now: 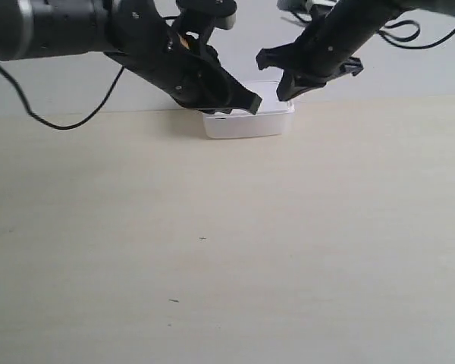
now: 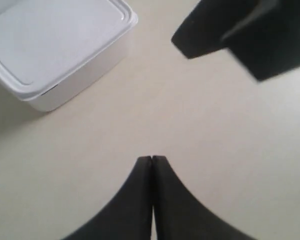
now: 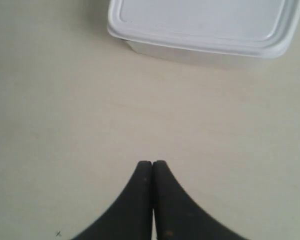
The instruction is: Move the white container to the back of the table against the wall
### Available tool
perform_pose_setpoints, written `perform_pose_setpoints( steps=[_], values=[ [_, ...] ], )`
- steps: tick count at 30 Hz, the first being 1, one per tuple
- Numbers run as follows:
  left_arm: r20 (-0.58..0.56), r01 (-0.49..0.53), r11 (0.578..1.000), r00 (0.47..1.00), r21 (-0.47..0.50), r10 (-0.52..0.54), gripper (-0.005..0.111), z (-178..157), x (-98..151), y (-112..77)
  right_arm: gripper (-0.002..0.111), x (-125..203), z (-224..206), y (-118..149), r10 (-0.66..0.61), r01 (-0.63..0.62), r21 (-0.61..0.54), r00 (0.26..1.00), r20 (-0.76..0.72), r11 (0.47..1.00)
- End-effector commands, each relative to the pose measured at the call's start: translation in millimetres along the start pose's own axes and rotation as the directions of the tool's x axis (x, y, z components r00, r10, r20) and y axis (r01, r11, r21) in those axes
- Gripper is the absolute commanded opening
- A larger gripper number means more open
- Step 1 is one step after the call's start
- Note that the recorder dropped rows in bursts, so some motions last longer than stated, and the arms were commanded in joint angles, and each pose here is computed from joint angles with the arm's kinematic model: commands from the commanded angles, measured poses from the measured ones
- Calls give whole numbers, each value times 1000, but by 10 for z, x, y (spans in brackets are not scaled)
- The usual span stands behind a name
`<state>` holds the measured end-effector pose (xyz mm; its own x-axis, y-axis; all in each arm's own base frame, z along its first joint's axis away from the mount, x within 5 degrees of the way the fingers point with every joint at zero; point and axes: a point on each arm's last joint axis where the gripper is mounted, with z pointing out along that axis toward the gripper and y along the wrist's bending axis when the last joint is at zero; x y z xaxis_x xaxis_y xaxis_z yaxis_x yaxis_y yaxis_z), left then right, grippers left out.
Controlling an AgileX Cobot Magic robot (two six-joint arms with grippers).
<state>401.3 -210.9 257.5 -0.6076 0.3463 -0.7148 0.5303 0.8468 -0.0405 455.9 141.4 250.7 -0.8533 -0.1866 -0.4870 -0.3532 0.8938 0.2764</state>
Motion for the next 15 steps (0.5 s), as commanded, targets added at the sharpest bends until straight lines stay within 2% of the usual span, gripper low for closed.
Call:
perform_pose_setpoints(
  steps=[1,5,8,11,15],
  values=[
    [128,-8,1000,992,-19,10,0,-670,63,-60,0,173,-642,187,-26,26,10,998,55,1000],
    [266,-6,999,964,-43,17,0,-1283,205,-106,0,521,-1136,320,-50,47,28,990,130,999],
    [364,5,999,931,-47,12,0,-1789,412,-157,0,849,-1471,400,-54,45,47,976,212,998],
    [445,5,999,895,-54,20,0,-2231,685,-204,0,1235,-1752,478,-47,35,48,954,295,998],
    [543,7,998,839,-59,27,0,-2732,1190,-263,0,1860,-2037,542,-18,4,38,923,384,999]
  ],
)
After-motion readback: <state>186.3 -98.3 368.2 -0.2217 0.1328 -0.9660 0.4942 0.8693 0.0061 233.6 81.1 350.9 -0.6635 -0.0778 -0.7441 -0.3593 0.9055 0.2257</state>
